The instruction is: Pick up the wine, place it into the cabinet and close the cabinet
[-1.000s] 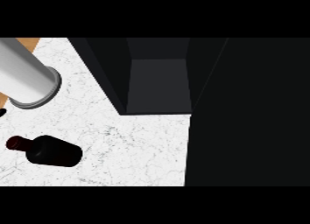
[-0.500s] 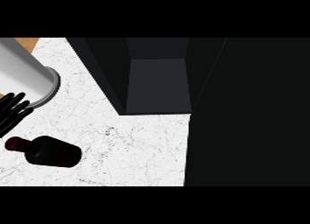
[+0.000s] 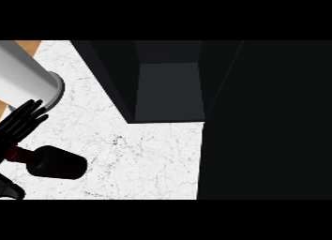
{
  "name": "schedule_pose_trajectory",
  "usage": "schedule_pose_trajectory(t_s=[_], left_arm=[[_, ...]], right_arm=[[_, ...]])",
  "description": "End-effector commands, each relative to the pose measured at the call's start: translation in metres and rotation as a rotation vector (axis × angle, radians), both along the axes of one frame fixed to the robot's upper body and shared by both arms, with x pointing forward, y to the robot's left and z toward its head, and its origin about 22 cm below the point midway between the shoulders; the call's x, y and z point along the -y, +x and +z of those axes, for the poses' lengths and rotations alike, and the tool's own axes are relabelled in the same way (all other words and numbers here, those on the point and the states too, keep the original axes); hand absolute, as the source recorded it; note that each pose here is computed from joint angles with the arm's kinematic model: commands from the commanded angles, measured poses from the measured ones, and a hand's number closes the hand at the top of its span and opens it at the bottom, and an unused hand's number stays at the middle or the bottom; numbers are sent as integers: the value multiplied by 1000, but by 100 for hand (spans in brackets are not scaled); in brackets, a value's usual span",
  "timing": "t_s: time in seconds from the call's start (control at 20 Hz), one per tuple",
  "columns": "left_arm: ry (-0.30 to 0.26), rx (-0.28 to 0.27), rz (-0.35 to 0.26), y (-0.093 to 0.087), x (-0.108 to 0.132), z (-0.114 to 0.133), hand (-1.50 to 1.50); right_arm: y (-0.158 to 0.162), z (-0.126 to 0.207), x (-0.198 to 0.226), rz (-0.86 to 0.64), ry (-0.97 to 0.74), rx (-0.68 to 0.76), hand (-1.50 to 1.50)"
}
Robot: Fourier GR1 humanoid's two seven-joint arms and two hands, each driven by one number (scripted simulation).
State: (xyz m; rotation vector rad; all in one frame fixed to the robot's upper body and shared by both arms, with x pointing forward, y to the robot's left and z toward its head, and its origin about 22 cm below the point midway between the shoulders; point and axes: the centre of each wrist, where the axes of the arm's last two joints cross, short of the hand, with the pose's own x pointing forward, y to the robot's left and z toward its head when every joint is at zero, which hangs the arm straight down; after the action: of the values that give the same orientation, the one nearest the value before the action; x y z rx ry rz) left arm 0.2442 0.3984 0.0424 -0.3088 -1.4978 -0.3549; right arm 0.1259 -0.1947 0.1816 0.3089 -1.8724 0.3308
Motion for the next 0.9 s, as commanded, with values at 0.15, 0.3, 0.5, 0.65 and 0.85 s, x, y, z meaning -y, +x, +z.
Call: schedule_pose_trajectory(t_s=[0.15,0.3,0.5,0.65,0.85], left_arm=[[26,-47,-18,14,10,-33,-150],[32,-58,-7,9,2,-47,-150],[1,-65,-36,6,-6,-60,-150],[16,-81,-53,4,6,-80,-150],[8,-97,-62,-4,15,-99,-150]], right_arm=[[-45,34,12,40,43,66,-150],[-52,32,14,38,44,53,-150],[-55,37,17,31,50,71,-150],[-49,34,18,51,33,80,-150],[-51,30,11,37,75,72,-150]])
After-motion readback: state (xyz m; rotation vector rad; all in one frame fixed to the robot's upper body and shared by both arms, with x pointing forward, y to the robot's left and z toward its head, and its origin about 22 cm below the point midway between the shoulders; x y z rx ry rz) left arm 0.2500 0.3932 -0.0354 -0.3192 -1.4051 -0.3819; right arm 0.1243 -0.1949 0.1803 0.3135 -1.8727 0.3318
